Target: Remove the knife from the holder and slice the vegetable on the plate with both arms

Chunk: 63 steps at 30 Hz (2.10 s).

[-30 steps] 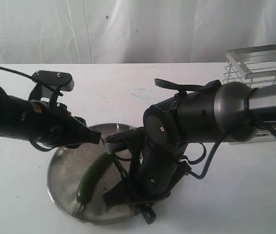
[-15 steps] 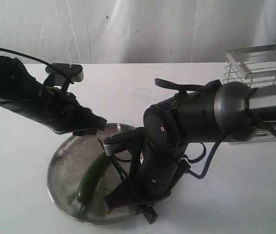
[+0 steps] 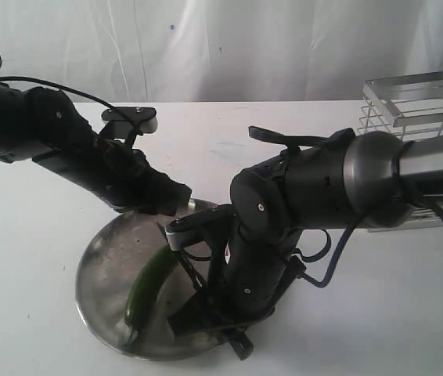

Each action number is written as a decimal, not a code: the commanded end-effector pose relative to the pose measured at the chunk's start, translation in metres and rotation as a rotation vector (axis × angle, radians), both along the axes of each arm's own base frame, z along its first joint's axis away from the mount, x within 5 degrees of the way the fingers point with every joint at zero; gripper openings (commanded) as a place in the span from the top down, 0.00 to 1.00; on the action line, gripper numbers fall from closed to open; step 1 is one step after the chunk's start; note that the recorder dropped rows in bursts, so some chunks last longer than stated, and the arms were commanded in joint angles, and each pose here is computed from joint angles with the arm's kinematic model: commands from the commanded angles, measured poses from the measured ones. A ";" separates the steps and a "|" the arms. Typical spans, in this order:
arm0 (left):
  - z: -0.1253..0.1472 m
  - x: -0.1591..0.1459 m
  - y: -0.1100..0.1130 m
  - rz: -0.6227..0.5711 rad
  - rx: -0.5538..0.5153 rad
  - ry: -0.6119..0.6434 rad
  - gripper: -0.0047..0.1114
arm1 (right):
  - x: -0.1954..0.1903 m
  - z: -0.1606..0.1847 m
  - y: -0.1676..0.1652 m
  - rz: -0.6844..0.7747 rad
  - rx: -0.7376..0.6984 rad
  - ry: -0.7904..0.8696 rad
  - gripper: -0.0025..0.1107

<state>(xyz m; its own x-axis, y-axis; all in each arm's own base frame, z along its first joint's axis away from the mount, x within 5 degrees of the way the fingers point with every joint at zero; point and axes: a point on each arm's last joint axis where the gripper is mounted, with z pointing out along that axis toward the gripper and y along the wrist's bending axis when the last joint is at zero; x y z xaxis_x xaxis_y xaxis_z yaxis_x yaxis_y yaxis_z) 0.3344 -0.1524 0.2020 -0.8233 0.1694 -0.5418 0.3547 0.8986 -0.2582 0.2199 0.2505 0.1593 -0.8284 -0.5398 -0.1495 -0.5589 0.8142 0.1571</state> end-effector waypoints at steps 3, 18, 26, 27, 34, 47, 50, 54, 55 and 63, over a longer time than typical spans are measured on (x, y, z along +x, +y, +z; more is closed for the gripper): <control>-0.019 0.002 -0.002 -0.023 0.015 0.073 0.59 | 0.000 0.001 0.000 0.025 -0.009 0.000 0.98; 0.000 -0.002 0.001 -0.078 0.053 -0.006 0.59 | 0.000 0.001 -0.001 0.031 -0.015 -0.006 0.98; -0.013 -0.001 0.003 -0.111 0.099 0.037 0.59 | 0.000 0.001 -0.001 0.032 -0.018 -0.002 0.98; -0.013 -0.001 0.003 -0.106 0.096 0.031 0.59 | 0.000 0.001 -0.001 0.032 -0.018 -0.002 0.98; -0.014 0.002 0.003 -0.097 0.097 0.015 0.59 | 0.001 0.001 -0.001 0.031 -0.013 -0.009 0.98; -0.048 0.004 0.002 -0.141 0.158 0.121 0.59 | -0.001 0.000 -0.003 0.038 -0.035 0.013 0.98; -0.028 0.007 0.001 -0.144 0.146 0.065 0.59 | -0.002 0.000 -0.003 0.040 -0.041 0.017 0.98; -0.002 0.007 0.000 -0.145 0.125 -0.001 0.59 | -0.002 0.000 -0.003 0.041 -0.042 0.016 0.98; 0.003 0.006 0.000 -0.145 0.122 -0.012 0.59 | -0.002 0.000 -0.004 0.042 -0.044 0.018 0.98; -0.003 0.005 0.000 -0.160 0.133 0.024 0.59 | -0.004 0.000 -0.005 0.046 -0.062 0.037 0.98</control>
